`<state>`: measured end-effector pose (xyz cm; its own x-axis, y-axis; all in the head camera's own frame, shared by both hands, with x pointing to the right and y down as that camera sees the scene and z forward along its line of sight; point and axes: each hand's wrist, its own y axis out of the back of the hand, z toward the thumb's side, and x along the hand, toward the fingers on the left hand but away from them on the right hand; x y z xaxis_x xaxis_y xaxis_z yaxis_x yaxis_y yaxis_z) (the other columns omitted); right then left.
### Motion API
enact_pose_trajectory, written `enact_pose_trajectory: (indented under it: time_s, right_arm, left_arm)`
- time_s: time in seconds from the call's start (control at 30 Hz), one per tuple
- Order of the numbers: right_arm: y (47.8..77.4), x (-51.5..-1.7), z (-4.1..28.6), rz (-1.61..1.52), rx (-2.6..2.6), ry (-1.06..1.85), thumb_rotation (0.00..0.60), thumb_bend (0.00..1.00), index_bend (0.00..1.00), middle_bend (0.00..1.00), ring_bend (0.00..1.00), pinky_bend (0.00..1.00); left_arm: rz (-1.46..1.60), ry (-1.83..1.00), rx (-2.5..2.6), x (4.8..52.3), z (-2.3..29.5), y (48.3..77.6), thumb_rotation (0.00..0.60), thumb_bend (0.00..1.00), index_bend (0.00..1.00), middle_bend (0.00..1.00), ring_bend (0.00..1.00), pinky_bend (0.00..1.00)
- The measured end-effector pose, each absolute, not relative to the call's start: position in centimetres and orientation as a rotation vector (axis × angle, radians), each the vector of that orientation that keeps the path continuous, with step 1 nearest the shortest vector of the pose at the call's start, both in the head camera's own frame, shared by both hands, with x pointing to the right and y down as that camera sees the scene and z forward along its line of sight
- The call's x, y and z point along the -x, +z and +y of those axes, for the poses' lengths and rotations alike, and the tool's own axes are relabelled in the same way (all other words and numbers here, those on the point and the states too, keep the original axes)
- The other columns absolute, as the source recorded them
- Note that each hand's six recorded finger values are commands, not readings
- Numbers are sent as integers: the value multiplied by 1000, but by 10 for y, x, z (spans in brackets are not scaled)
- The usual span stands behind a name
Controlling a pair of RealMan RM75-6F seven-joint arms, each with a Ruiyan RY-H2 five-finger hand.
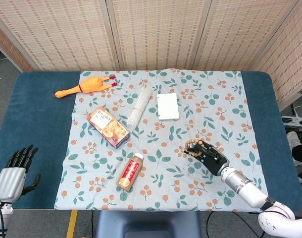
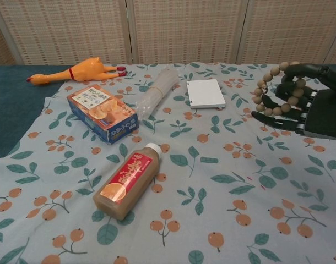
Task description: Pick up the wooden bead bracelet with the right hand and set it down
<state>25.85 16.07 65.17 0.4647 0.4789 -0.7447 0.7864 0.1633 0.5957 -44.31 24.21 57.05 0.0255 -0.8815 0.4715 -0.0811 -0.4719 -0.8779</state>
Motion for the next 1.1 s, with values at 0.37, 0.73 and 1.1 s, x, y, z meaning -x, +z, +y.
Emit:
enact_pose_trajectory:
  time_s: [0.37,0.73,1.1]
  right_arm:
    - [649,-251,184,946,-1591,-245,259,446,330,504,290,237]
    - [655,-234,197,829,-1697,-329,174,435,442,483,286,223]
    - [655,-220,208,779,-1860,-403,260,561,638,595,344,223]
  left_arm:
    - [992,-1520,1638,444,242,572,600,450,0,0,0,94]
    - [992,-1524,1633,444,242,572,600,451,0,0,0,94]
    - [995,-1522,1632,445,241,571,600,453,0,0,0,94]
